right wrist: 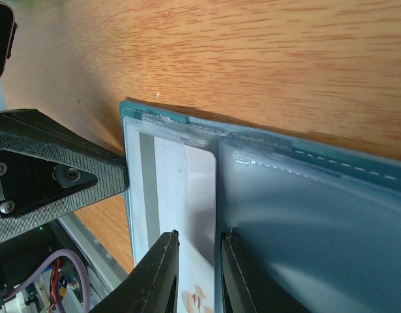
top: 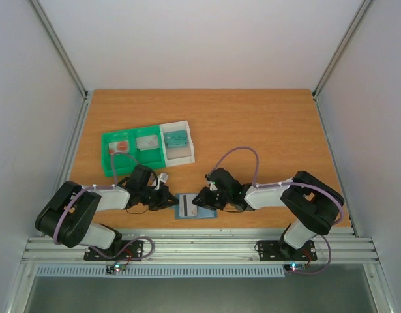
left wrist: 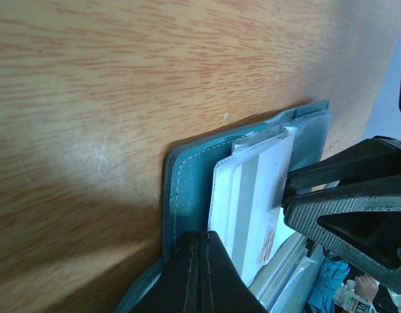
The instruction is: Take the credit cards out of the card holder
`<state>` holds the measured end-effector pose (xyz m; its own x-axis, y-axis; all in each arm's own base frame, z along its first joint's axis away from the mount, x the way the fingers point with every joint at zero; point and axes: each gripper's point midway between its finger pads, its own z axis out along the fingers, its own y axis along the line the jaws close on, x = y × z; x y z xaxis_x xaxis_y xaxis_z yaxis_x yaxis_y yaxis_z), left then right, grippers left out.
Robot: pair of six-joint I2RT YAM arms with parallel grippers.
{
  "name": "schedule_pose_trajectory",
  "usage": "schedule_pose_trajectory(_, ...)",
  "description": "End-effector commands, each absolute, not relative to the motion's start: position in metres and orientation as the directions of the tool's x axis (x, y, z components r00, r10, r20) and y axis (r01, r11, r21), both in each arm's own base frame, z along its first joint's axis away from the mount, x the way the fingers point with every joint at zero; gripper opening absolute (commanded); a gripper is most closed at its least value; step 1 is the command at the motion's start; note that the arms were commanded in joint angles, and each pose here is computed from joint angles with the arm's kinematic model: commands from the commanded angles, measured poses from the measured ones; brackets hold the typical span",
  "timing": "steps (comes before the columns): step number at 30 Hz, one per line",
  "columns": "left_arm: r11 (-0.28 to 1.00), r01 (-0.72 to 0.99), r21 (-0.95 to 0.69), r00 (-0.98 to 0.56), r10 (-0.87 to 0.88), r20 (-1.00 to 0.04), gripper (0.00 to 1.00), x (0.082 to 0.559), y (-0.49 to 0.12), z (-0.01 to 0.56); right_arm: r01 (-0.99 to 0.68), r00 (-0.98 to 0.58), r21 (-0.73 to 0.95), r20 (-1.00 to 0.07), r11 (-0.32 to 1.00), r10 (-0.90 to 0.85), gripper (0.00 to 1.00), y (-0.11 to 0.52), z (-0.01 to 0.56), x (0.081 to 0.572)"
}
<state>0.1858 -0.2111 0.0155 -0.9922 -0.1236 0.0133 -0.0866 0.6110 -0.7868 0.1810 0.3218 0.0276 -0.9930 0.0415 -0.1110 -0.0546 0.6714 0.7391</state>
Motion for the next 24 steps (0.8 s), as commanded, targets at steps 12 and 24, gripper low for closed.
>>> schedule_pose_trajectory(12,0.681,-0.127,-0.721,-0.985,-0.173,0.009,0.01,0.184,-0.196,-0.005,-0.04,-0.994,0.728,-0.098,0.685,0.046,0.01,0.32,0.019,0.183)
schedule_pose_trajectory(24,0.682,-0.128,-0.72,-0.984,-0.178,0.006,0.01,0.189,-0.197,-0.005,-0.156,-0.969,0.627,-0.246,0.764,0.004,0.01,0.294,0.048,0.188)
